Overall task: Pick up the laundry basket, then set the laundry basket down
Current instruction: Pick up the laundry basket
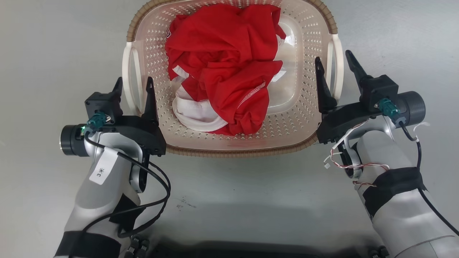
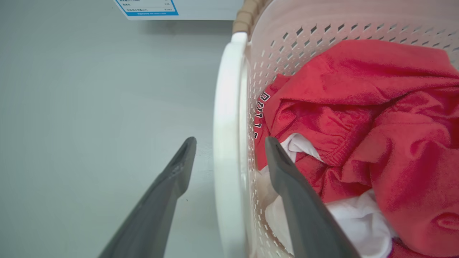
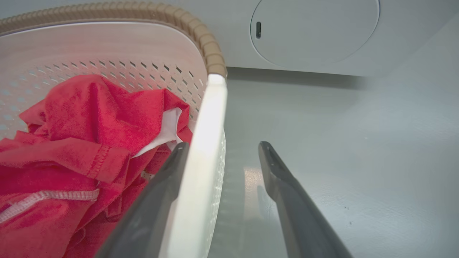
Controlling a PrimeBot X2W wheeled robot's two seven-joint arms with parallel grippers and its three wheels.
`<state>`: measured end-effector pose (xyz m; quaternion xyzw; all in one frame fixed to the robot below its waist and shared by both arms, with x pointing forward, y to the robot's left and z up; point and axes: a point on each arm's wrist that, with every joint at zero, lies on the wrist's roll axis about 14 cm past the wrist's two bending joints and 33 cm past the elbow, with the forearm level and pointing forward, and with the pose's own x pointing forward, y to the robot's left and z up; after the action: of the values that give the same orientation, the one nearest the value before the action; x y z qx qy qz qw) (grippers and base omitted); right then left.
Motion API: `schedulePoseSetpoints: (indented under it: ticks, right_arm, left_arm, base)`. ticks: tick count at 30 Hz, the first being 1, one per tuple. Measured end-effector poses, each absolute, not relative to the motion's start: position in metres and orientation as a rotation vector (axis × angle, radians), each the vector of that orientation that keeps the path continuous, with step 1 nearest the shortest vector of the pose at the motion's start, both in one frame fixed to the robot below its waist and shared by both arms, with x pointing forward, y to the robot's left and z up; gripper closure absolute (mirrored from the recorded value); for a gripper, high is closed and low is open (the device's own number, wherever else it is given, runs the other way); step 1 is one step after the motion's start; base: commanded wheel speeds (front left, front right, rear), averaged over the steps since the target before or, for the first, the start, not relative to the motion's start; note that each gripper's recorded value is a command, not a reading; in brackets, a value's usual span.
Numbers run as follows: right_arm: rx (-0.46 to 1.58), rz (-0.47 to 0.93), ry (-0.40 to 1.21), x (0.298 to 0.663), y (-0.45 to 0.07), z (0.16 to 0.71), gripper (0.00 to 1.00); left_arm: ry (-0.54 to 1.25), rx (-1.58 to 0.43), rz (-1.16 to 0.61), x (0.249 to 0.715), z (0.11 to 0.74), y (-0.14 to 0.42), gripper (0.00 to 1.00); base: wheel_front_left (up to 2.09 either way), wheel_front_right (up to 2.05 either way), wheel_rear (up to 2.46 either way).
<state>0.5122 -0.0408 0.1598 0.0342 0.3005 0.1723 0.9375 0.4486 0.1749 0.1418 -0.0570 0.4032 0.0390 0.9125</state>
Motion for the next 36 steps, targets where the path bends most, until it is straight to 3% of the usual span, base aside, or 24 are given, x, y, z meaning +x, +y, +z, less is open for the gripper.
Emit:
schedulePoseSetpoints:
  ticks: [14,18,21,22,23,26,27,28,29,31,32,36]
  right_arm:
    - [0.095,0.369,0.686,0.499,-0.026,0.148,0.00]
    - [0.094,0.365,0.702,0.495,-0.024,0.147,0.12]
    - [0.098,0.359,0.721,0.491,-0.024,0.144,0.27]
    - [0.102,0.357,0.724,0.490,-0.024,0.144,0.30]
    - [0.104,0.357,0.726,0.490,-0.024,0.144,0.35]
    - [0.106,0.358,0.727,0.490,-0.022,0.146,0.50]
    - [0.104,0.355,0.727,0.491,-0.023,0.146,0.50]
    - [0.102,0.351,0.727,0.493,-0.025,0.146,0.52]
    - [0.103,0.348,0.728,0.494,-0.026,0.146,0.56]
    - [0.108,0.332,0.738,0.493,-0.028,0.145,0.75]
    - [0.113,0.325,0.741,0.493,-0.029,0.144,0.99]
    - [0.120,0.309,0.747,0.494,-0.031,0.145,1.00]
  left_arm:
    - [0.890,-0.138,0.032,0.443,0.134,0.163,0.00]
    - [0.899,-0.136,0.018,0.443,0.133,0.161,0.00]
    - [0.911,-0.138,0.006,0.440,0.132,0.159,0.02]
    - [0.911,-0.140,0.006,0.442,0.133,0.158,0.20]
    - [0.910,-0.145,0.007,0.443,0.133,0.158,0.50]
    - [0.916,-0.142,-0.014,0.443,0.133,0.154,0.75]
    - [0.918,-0.137,-0.020,0.443,0.133,0.154,0.75]
    - [0.918,-0.132,-0.024,0.444,0.133,0.154,1.00]
    - [0.920,-0.135,-0.031,0.444,0.133,0.154,1.00]
    - [0.924,-0.131,-0.038,0.444,0.132,0.152,1.00]
    - [0.929,-0.129,-0.045,0.443,0.132,0.151,1.00]
    - [0.933,-0.133,-0.055,0.443,0.132,0.147,1.00]
  base:
    - [0.00,0.00,0.00]
    - [0.00,0.00,0.00]
    - [0.00,0.00,0.00]
    - [0.00,0.00,0.00]
    - [0.00,0.00,0.00]
    - [0.00,0.00,0.00]
    - [0.00,0.00,0.00]
    - [0.00,0.00,0.00]
    - [0.00,0.00,0.00]
    - [0.00,0.00,0.00]
    - [0.00,0.00,0.00]
    - [0.00,0.00,0.00]
